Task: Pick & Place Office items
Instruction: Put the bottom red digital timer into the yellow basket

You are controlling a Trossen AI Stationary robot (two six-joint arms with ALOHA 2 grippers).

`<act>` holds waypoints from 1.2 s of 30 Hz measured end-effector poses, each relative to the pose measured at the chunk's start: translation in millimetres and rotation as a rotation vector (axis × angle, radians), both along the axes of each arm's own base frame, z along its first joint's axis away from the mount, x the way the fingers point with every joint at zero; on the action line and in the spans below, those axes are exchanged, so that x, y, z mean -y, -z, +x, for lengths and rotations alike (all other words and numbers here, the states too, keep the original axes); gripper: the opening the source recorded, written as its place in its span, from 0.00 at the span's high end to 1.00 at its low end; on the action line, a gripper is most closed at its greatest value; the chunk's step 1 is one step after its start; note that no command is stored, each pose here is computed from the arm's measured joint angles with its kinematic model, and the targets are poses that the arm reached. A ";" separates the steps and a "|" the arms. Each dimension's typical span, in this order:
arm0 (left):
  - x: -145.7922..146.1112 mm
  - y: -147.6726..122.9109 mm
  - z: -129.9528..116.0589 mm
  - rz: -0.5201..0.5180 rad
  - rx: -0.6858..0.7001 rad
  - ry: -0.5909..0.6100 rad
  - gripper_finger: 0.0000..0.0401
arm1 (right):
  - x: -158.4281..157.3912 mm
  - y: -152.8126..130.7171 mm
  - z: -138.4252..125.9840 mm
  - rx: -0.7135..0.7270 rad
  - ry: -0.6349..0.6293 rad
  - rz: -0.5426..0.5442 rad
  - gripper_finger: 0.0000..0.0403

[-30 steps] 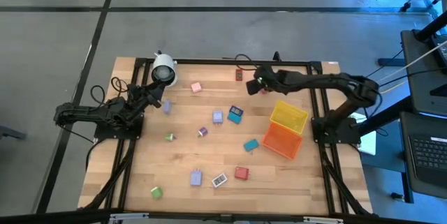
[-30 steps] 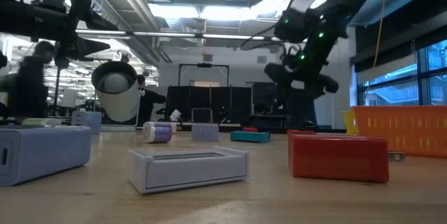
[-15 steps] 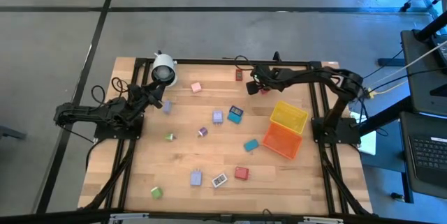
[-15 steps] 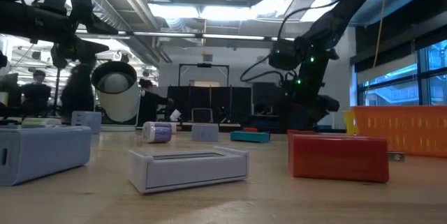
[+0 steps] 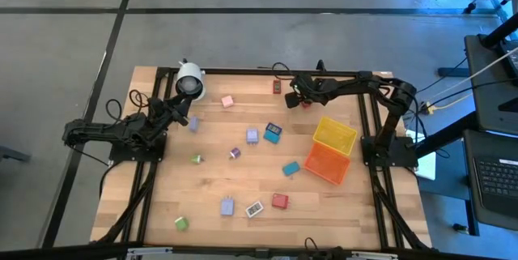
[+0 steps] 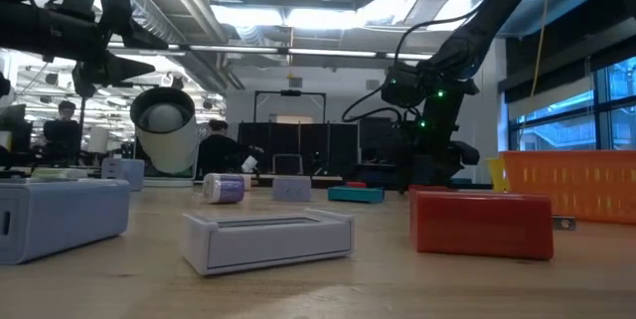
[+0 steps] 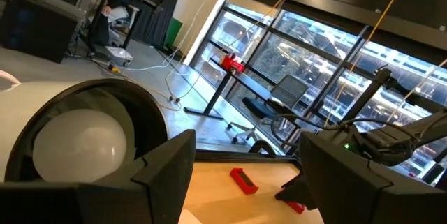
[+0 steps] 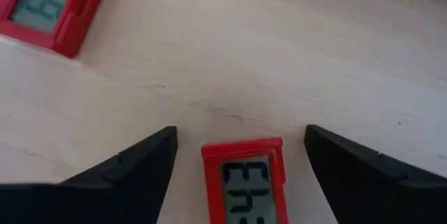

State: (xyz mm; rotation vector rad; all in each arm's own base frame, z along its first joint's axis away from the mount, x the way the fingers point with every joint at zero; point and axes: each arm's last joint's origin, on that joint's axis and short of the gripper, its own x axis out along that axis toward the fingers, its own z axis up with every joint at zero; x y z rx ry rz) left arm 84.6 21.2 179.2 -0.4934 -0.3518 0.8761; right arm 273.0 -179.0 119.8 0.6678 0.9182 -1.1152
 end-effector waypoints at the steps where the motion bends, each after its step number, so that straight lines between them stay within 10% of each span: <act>1: 0.0 0.1 0.0 0.000 0.000 0.000 0.37 | 0.4 0.2 -0.3 0.003 0.000 0.006 0.23; 15: 0.0 0.7 0.1 -0.001 -0.005 0.000 0.37 | -0.3 0.6 -1.0 0.007 0.004 0.029 0.61; 26: 0.1 3.7 0.6 0.001 -0.043 0.004 0.37 | -4.8 -8.3 -5.7 0.037 0.015 0.082 0.58; 36: 1.3 3.7 2.1 0.010 -0.044 0.068 0.37 | -28.5 -81.3 -12.7 0.221 -0.050 -0.035 0.61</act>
